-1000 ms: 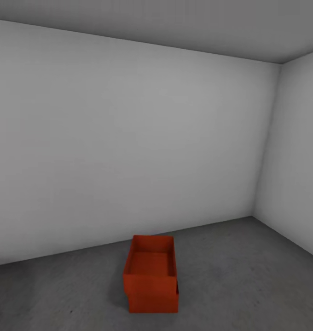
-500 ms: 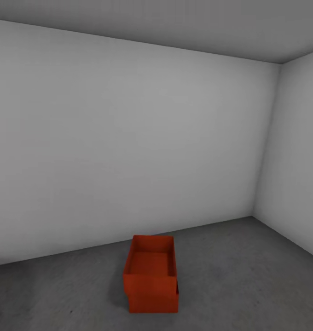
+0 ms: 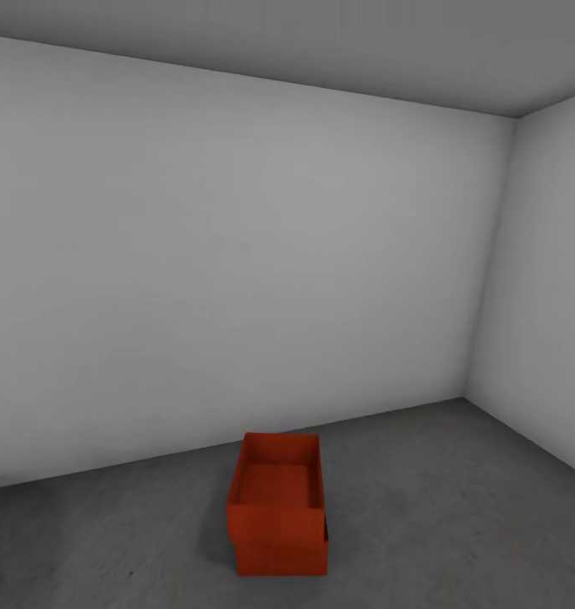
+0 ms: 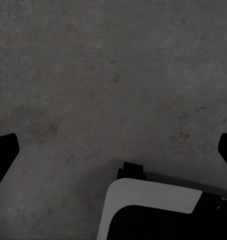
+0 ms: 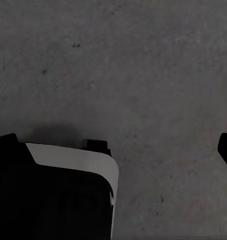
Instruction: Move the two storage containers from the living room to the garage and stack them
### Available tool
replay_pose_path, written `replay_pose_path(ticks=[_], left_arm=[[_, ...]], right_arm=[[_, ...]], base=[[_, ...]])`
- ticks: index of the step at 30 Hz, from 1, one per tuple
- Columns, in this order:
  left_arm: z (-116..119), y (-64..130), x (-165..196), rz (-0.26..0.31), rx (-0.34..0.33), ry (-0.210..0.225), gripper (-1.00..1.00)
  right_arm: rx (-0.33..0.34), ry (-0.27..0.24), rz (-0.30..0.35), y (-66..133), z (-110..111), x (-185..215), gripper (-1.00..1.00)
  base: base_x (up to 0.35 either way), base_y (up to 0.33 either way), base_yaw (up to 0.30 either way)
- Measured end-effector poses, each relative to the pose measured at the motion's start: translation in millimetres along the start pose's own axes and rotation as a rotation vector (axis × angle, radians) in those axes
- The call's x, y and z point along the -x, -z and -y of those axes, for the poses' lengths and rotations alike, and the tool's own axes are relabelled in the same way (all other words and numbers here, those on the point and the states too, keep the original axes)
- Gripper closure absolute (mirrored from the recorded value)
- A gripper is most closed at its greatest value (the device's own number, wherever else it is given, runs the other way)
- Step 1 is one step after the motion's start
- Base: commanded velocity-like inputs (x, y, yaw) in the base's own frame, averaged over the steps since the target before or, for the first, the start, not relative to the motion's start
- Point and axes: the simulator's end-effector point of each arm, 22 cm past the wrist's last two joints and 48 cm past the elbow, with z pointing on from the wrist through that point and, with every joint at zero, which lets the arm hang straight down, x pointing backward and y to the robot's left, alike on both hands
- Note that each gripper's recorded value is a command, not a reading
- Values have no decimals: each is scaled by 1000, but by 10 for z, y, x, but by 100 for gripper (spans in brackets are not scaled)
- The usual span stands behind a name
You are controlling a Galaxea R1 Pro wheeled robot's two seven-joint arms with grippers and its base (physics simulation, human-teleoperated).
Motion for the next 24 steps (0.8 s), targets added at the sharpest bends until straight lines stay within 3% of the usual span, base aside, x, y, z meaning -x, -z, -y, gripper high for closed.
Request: replay_pose_path(ticks=[24], left_arm=[[0,0,-1,0,0,0,-100]], right_arm=[[8,14,4,3,-100,20,-100]], base=[[0,0,0]])
